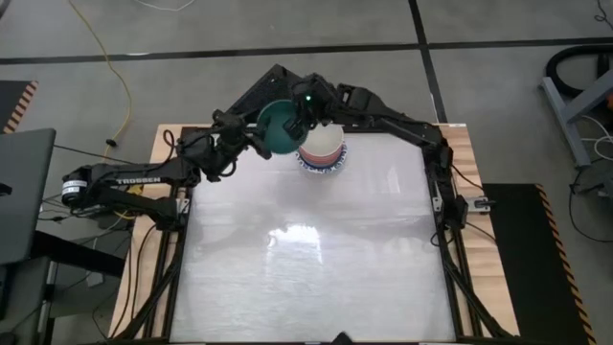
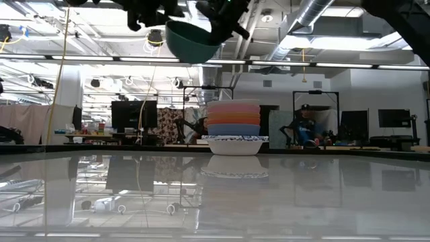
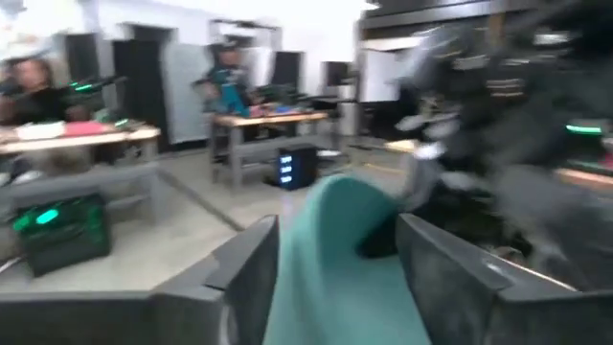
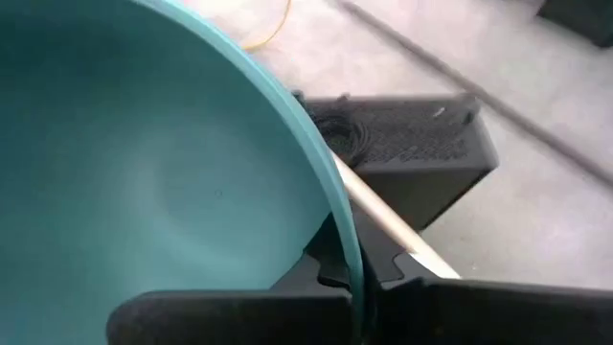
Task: Nest bowls inside each other
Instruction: Stack the green bowl on top of the white bowl
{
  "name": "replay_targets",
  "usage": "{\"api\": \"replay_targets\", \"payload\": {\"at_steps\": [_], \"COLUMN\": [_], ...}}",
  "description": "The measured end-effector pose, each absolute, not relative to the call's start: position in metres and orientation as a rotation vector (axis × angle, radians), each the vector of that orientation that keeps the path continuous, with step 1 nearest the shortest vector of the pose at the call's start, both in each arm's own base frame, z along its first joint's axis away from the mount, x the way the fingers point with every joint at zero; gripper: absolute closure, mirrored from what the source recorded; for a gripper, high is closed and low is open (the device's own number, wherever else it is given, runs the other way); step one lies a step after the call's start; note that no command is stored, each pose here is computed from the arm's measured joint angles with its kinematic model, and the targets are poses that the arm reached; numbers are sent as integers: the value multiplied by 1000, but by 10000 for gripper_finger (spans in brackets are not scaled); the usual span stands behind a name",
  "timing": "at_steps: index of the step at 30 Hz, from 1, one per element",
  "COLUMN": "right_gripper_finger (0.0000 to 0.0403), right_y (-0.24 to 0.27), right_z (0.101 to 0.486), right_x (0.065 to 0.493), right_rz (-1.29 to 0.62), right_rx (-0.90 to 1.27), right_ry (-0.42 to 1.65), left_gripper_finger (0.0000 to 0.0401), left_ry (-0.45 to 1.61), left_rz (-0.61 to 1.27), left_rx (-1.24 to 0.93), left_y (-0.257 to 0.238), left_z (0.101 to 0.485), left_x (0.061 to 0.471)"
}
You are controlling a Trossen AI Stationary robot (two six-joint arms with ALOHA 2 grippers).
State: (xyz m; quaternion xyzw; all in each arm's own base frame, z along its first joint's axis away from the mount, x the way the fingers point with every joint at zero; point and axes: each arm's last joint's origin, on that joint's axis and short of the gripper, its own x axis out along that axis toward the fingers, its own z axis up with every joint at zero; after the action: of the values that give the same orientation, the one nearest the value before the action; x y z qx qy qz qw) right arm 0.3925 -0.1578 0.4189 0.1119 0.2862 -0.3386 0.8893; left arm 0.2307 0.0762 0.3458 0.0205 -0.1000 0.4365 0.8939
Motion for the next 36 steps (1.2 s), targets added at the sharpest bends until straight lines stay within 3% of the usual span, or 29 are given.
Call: {"api": "replay_targets", "payload": {"at_steps": [4,8,23,28,36], "right_gripper_finger": [398,398,398,398,398], "right_y": [-181,-205,-267,-268,-271], "right_z": [418,412,402,395,346], "right_x": [379,361,299,300,316], "right_rz": [-746,-740,-584,-535,-471], "right_rx": [300,403,728,732,794], "right_ry": [606,665,773,798,884], "left_gripper_finger": [156,134,132,132,132], "left_ry": [-205,-223,-232,-194,-141], "left_rz": [884,900,891,888,888], "left_rx": [53,46,-37,-54,-80], "left_y": [73,70,63,62,62], "left_z": [348,353,364,361,354], "left_x": [228,223,195,193,194]}}
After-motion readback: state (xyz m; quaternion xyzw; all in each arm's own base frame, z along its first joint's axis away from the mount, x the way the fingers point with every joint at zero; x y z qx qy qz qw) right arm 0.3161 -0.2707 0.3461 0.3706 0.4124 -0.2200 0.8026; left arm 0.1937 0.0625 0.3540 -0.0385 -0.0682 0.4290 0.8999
